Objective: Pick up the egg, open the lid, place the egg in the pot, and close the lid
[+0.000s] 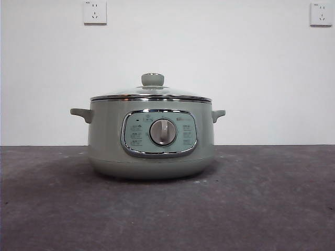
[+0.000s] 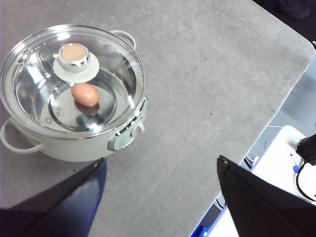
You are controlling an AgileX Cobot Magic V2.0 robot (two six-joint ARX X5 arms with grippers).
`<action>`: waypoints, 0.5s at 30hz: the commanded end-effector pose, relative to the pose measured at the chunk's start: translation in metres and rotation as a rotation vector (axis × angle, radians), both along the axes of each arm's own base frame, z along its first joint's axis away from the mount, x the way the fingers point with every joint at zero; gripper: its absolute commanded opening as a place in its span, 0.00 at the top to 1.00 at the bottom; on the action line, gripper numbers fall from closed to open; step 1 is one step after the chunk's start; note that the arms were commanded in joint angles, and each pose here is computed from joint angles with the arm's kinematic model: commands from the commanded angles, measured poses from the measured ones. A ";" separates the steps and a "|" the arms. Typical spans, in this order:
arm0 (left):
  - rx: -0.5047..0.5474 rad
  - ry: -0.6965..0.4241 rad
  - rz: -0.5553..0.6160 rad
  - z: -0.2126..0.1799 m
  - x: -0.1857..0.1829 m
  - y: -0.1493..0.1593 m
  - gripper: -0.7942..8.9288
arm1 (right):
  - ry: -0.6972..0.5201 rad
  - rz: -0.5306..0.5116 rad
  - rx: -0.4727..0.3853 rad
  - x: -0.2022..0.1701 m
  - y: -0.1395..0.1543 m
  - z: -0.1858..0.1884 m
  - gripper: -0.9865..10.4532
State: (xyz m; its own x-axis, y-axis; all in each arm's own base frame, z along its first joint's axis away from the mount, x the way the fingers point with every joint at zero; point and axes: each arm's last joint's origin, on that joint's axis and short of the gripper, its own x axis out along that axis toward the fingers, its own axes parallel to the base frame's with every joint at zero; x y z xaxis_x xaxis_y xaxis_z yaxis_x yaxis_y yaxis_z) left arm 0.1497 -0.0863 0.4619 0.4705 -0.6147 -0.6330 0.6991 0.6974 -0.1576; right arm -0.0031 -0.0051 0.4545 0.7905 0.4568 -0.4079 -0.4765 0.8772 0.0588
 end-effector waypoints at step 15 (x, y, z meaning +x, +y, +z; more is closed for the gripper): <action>-0.002 0.012 0.004 0.000 -0.003 0.002 0.92 | 0.024 -0.005 -0.015 0.000 0.000 -0.004 0.91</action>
State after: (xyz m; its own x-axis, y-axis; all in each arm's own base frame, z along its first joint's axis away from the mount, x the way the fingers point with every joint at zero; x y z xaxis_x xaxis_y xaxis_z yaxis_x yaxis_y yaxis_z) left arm 0.1481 -0.0855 0.4613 0.4640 -0.6111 -0.6413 0.6954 0.6998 -0.1636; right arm -0.0031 -0.0051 0.4545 0.7905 0.4568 -0.4079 -0.4766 0.8772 0.0585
